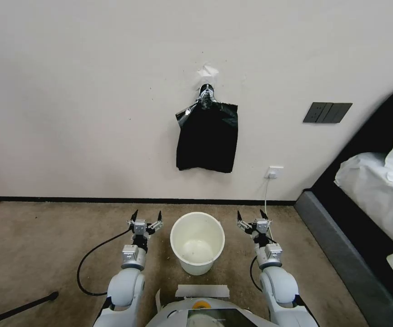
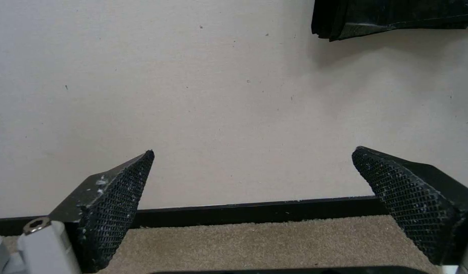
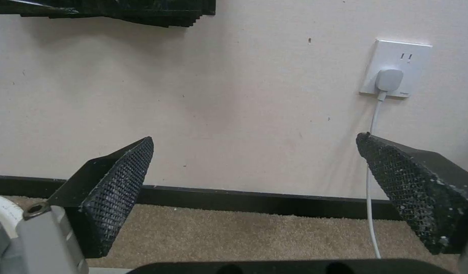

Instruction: Place a trash bag onto the trash bin.

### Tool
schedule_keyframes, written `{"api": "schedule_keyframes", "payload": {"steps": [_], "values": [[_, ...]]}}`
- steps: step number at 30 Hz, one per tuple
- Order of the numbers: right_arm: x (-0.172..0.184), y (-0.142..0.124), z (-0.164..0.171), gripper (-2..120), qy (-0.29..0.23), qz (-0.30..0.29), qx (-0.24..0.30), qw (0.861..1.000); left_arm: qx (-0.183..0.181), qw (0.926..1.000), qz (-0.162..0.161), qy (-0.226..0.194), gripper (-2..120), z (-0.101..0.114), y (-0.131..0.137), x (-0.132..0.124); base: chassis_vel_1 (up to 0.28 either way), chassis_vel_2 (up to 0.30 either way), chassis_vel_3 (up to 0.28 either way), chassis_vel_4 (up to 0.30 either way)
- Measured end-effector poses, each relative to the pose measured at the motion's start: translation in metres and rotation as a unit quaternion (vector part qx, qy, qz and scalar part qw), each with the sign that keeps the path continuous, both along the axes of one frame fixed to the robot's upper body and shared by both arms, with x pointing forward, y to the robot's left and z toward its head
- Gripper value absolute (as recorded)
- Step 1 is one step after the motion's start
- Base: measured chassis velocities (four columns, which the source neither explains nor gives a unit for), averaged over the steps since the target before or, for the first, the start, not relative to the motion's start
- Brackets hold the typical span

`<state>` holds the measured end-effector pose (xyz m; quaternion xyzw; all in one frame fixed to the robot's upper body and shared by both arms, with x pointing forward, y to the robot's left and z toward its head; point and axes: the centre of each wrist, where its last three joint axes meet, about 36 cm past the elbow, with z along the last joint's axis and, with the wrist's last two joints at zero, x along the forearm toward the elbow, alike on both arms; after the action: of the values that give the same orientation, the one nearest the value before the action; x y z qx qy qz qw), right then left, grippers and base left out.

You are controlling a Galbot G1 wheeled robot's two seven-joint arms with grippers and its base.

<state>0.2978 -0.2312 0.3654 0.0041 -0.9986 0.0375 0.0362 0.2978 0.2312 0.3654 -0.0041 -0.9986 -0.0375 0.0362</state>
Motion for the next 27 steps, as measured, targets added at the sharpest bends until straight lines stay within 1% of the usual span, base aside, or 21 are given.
{"api": "schedule_keyframes", "payload": {"steps": [20, 21, 22, 23, 24, 25, 27], "values": [[0.000, 0.000, 0.000, 100, 0.000, 0.000, 0.000, 1.000, 0.000, 1.0000, 0.000, 0.000, 100, 0.000, 0.000, 0.000, 0.000, 0.000, 0.000, 0.000], [-0.003, 0.000, -0.001, 100, 0.000, -0.002, 0.000, 1.000, 0.000, 1.0000, 0.001, -0.001, 100, -0.001, 0.000, -0.001, 0.000, 0.000, 0.000, 0.000], [-0.022, 0.003, -0.007, 100, -0.012, -0.017, -0.003, 1.000, -0.001, 0.9999, 0.005, -0.014, 100, -0.004, -0.002, -0.009, 0.000, 0.000, 0.000, 0.000], [-0.022, 0.003, -0.007, 100, -0.012, -0.017, -0.003, 1.000, -0.001, 0.9999, 0.005, -0.014, 100, -0.004, -0.002, -0.009, 0.000, 0.000, 0.000, 0.000], [-0.033, 0.005, -0.011, 100, -0.016, -0.025, -0.005, 1.000, -0.002, 0.9997, 0.008, -0.022, 100, -0.006, -0.003, -0.014, 0.000, 0.000, 0.000, 0.000], [-0.049, 0.008, -0.015, 100, -0.021, -0.036, -0.006, 0.999, -0.005, 0.9992, 0.013, -0.036, 100, -0.009, -0.006, -0.023, 0.000, 0.000, 0.000, 0.000], [-0.056, 0.011, -0.014, 100, -0.034, -0.041, -0.002, 0.999, -0.010, 0.9980, 0.021, -0.060, 100, -0.014, -0.010, -0.036, 0.000, 0.000, 0.000, 0.000]]}}
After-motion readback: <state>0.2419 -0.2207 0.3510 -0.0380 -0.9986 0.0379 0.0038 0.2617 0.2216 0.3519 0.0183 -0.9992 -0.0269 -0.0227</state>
